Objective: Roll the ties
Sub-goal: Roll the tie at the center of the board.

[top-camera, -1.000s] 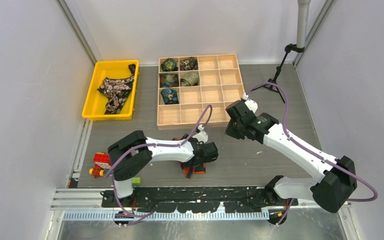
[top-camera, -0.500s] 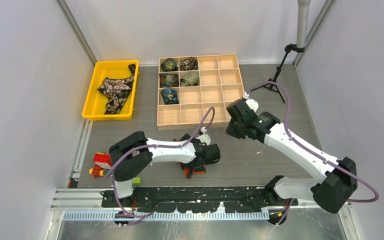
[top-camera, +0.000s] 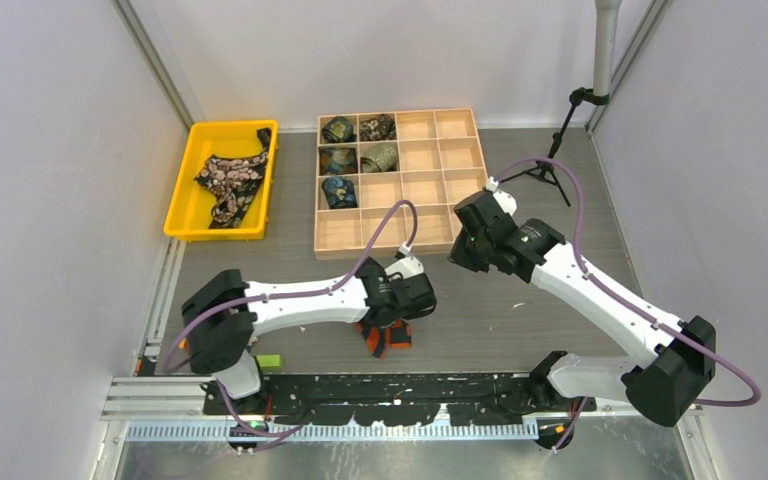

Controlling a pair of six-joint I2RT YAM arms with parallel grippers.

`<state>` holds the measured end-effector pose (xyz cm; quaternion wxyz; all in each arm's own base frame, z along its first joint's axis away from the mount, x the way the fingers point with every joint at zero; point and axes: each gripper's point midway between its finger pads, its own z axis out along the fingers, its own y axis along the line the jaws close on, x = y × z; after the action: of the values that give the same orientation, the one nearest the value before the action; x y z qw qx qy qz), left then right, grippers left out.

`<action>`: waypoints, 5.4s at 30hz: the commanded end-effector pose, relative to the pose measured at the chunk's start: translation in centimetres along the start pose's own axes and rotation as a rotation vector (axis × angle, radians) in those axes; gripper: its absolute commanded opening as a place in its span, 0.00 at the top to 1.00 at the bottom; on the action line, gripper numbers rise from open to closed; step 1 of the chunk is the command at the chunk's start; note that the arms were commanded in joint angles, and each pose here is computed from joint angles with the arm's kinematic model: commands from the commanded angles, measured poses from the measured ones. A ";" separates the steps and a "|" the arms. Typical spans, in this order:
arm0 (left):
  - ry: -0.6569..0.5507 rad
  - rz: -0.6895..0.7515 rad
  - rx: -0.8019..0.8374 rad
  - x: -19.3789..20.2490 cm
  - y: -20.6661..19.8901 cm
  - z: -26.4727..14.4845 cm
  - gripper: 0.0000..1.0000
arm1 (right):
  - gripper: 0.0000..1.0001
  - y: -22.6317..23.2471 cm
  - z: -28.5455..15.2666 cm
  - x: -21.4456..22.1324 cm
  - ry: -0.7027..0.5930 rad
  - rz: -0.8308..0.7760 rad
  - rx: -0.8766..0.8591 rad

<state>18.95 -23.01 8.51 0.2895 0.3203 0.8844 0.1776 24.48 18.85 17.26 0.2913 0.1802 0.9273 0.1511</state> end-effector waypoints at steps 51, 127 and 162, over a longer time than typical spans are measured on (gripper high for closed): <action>-0.066 -0.780 0.372 2.0 11.0 1.4 0.26 | 0.95 6.5 9.6 24.9 0.305 -0.231 0.032; -0.042 -0.873 0.555 4.4 5.6 2.8 0.29 | 0.69 15.6 8.4 13.7 0.303 -0.421 -0.344; -0.086 -1.069 0.782 1.2 2.1 3.4 0.22 | 0.80 10.4 12.5 15.8 0.356 -0.399 -0.240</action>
<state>20.95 -18.95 6.04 0.2356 -0.0697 0.9230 -0.2960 22.75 37.20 5.23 0.1771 -0.0732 0.9538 0.2316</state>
